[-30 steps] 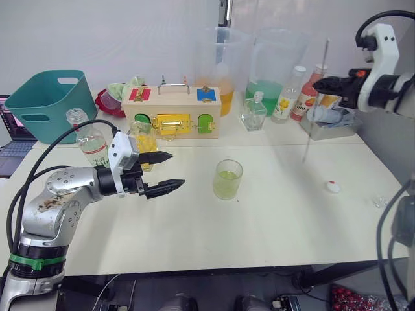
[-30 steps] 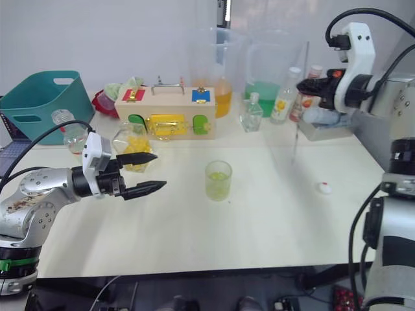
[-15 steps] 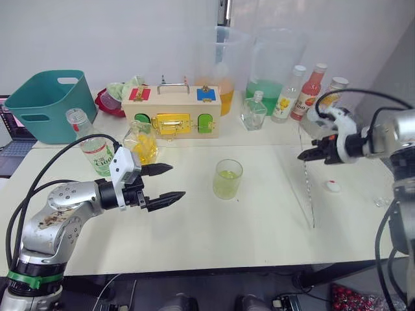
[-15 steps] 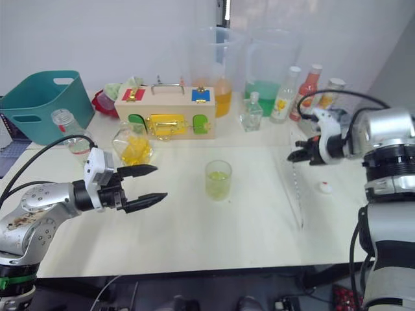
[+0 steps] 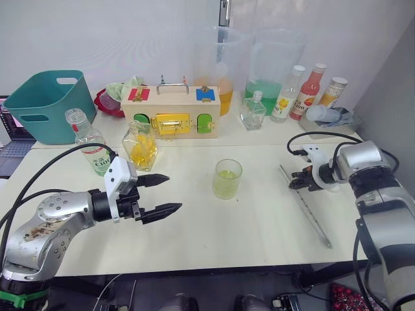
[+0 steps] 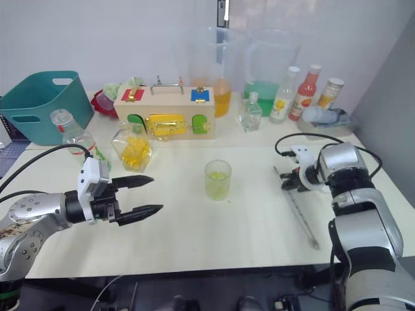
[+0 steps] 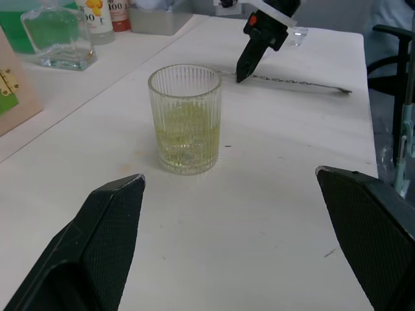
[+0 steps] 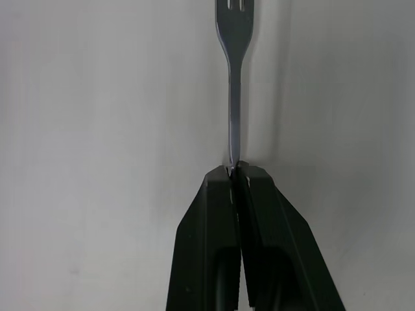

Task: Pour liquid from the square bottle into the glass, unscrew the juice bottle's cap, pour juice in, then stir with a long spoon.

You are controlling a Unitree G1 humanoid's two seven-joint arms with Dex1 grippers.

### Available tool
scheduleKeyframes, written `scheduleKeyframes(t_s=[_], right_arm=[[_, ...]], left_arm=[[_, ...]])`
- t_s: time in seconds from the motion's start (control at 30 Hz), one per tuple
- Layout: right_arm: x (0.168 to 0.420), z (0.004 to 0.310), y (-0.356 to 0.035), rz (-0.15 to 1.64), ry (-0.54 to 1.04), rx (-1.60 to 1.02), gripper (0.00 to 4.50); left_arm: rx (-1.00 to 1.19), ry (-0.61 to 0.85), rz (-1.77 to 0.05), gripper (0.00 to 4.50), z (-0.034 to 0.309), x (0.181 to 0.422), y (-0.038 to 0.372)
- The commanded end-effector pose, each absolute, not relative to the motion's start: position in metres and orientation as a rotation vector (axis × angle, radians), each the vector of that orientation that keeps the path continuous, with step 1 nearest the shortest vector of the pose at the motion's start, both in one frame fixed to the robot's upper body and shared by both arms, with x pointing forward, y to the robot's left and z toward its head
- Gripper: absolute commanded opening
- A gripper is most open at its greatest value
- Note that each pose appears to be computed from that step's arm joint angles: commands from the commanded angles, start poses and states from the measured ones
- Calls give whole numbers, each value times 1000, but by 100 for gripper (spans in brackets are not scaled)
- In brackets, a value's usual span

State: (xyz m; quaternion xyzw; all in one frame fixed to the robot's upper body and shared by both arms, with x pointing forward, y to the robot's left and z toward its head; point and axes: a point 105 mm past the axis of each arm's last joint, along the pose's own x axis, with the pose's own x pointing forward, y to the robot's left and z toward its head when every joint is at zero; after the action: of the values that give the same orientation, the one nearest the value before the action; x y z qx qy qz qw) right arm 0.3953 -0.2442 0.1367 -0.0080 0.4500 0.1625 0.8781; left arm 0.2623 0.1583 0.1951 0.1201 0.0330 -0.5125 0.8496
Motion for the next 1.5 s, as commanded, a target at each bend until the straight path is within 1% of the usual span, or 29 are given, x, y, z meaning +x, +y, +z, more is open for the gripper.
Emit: scheduleKeyframes(t_s=[0.03,0.13,0.23,0.27,0.3,0.33,0.4,0.5,0.57,0.6,0.63,0.7,0.8,0.9,0.97,1.07,1.13,1.27,1.33,1.5], right_arm=[[398,141,-250,306,916,-8,132],[399,150,-254,300,895,-11,236],[403,171,-269,289,794,-102,337],[403,177,-274,301,757,-123,368],[402,180,-276,311,736,-133,409],[401,186,-279,354,675,-147,442],[397,197,-283,434,566,-173,447],[388,212,-294,489,413,-246,447],[383,215,-295,514,371,-275,447],[374,218,-293,565,319,-270,447],[365,217,-293,606,299,-264,447],[354,216,-292,649,280,-261,447],[351,219,-294,617,125,-305,447],[346,215,-300,571,49,-372,447],[336,211,-298,631,-3,-380,447],[323,204,-300,713,-11,-384,447],[319,199,-303,715,-4,-397,447],[307,184,-311,725,40,-292,447],[302,175,-317,713,62,-291,447],[297,166,-324,669,59,-276,447]], left_arm=[[289,60,-1104,450,200,257,157],[298,65,-1098,450,200,259,160],[317,82,-1064,450,201,265,170],[326,84,-1060,450,202,265,173],[332,85,-1059,450,203,265,175],[352,90,-1027,450,203,267,182],[385,102,-976,450,203,271,193],[404,138,-897,450,196,273,214],[403,145,-877,450,193,272,220],[415,137,-823,450,190,275,232],[427,137,-762,450,186,279,245],[445,138,-698,450,181,283,259],[486,165,-650,450,167,284,278],[450,110,-618,450,170,287,285],[429,110,-591,450,168,289,292],[405,112,-572,450,165,289,298],[387,110,-553,450,163,288,303],[396,143,-494,450,149,281,320],[383,149,-463,450,144,279,327],[367,144,-399,450,137,272,338]])
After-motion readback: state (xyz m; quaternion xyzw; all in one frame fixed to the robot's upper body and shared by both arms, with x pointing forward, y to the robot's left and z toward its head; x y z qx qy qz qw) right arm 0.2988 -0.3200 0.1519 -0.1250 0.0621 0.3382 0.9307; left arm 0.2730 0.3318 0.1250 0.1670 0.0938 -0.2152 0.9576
